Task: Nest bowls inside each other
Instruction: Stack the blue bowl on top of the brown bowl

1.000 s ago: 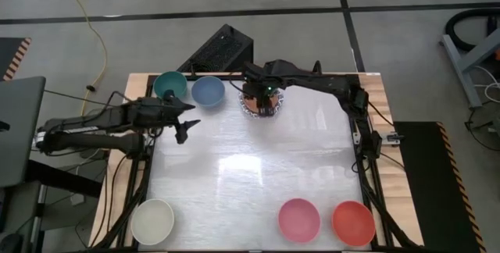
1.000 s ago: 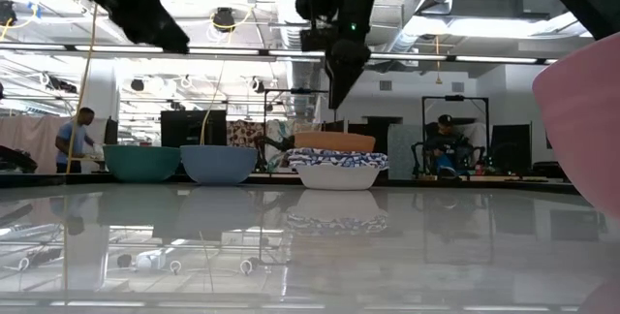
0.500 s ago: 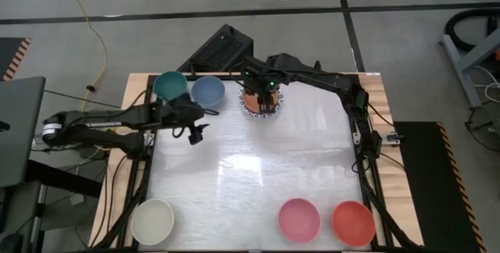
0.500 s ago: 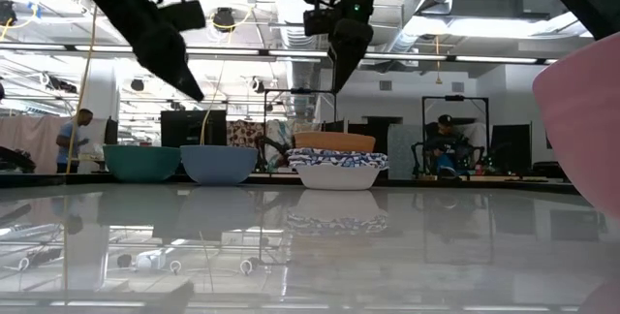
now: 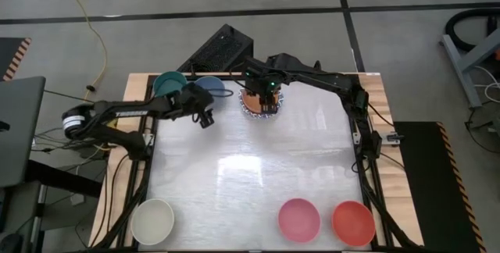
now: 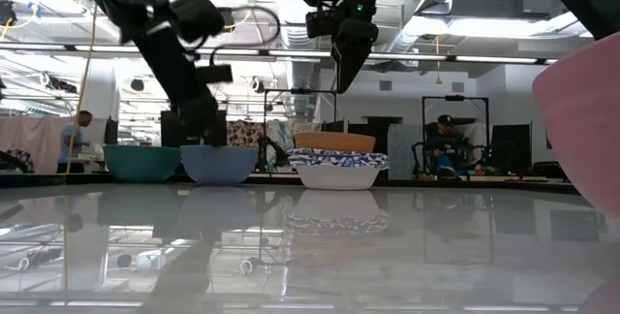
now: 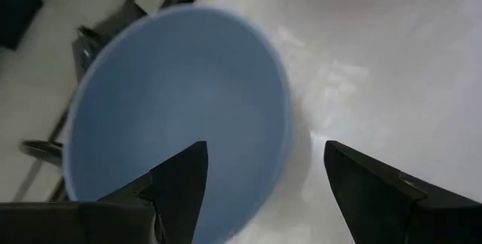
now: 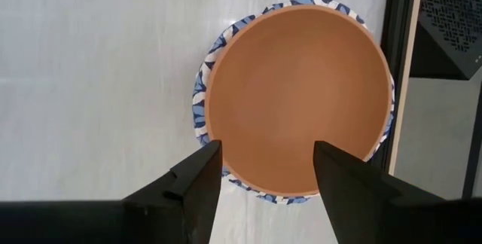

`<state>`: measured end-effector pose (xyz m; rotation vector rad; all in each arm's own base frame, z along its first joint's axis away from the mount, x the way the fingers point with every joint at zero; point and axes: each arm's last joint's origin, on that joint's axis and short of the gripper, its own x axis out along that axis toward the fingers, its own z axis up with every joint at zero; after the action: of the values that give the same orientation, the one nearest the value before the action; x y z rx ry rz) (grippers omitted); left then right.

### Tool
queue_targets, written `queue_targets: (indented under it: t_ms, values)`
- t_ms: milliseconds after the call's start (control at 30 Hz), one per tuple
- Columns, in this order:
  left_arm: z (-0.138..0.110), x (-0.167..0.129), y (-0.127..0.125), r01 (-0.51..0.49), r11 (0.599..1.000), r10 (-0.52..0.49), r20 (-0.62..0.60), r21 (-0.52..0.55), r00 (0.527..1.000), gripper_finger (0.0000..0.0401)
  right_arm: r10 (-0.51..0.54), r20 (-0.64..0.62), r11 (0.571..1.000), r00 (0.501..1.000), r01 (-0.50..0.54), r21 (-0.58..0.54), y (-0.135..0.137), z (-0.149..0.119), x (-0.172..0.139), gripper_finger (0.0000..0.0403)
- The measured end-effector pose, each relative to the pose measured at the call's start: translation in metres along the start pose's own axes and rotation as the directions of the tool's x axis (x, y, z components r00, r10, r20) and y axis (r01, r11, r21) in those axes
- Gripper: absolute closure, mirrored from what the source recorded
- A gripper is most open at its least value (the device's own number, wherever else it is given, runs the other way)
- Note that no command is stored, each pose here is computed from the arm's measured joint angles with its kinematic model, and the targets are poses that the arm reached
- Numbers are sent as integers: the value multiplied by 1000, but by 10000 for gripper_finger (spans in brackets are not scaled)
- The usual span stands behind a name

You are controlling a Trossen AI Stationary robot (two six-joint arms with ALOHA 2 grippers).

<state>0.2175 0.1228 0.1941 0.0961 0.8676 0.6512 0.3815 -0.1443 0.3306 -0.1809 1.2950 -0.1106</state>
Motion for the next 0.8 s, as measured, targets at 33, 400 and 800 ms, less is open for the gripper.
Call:
queue_targets:
  t_ms: [33, 400, 800]
  values:
    - [-1, 5, 2, -1, 1000, 1, -10, -8, 1000, 145, 0, -1, 1000, 1000, 0, 0, 0, 0, 0, 175]
    - [-20, 43, 2, 11, 1000, -8, -159, 12, 987, 214, 4, -10, 1000, 1000, -4, 7, 0, -1, 0, 175]
    - [-9, 27, -11, 76, 997, -74, -79, 20, 994, 397, -2, -21, 988, 1000, 5, 157, -11, -7, 1, 175]
